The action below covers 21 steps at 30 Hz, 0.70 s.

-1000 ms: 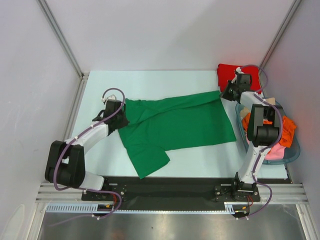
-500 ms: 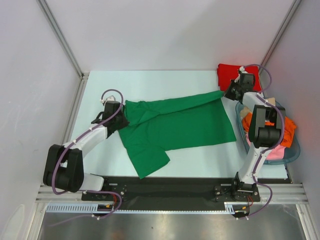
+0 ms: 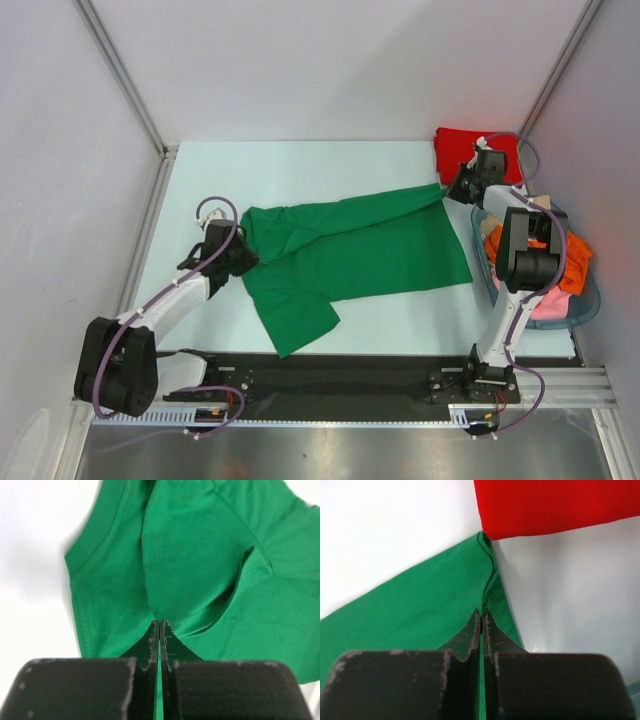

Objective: Fold and stack the t-shirts
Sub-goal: Fold the tshirt

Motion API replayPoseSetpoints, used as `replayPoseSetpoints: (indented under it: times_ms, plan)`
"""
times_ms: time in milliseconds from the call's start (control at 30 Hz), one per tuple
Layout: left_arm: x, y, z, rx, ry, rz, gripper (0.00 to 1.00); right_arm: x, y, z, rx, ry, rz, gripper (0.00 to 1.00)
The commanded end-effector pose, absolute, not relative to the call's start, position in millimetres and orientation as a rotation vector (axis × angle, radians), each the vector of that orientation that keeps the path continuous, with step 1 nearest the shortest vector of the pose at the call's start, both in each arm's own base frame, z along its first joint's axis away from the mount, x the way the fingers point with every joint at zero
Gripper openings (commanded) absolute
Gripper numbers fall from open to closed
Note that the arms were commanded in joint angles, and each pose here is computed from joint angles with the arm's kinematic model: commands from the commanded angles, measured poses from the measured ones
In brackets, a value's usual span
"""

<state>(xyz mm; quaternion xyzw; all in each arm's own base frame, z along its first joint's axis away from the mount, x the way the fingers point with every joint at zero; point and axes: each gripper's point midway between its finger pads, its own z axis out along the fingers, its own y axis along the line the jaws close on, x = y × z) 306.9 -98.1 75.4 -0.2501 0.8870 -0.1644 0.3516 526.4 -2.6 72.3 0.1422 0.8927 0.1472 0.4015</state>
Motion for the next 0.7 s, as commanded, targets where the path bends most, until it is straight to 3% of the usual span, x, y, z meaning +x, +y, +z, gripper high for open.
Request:
replayPoseSetpoints:
  times_ms: [0,300,667]
  plan:
    - [305.8,-108.3,77.9,-0.682,2.272,-0.489,0.00,539.0,-6.3,83.6,0.340,2.209,0.371,0.00]
    - [309.3,-127.3,77.9,-0.638,2.295,-0.528,0.00,544.1,-8.1,74.9,0.350,2.226,0.363,0.00]
    - [328.2,-98.1,84.0,-0.649,2.282,-0.330,0.00,540.6,-4.5,73.5,0.343,2.232,0.375,0.00]
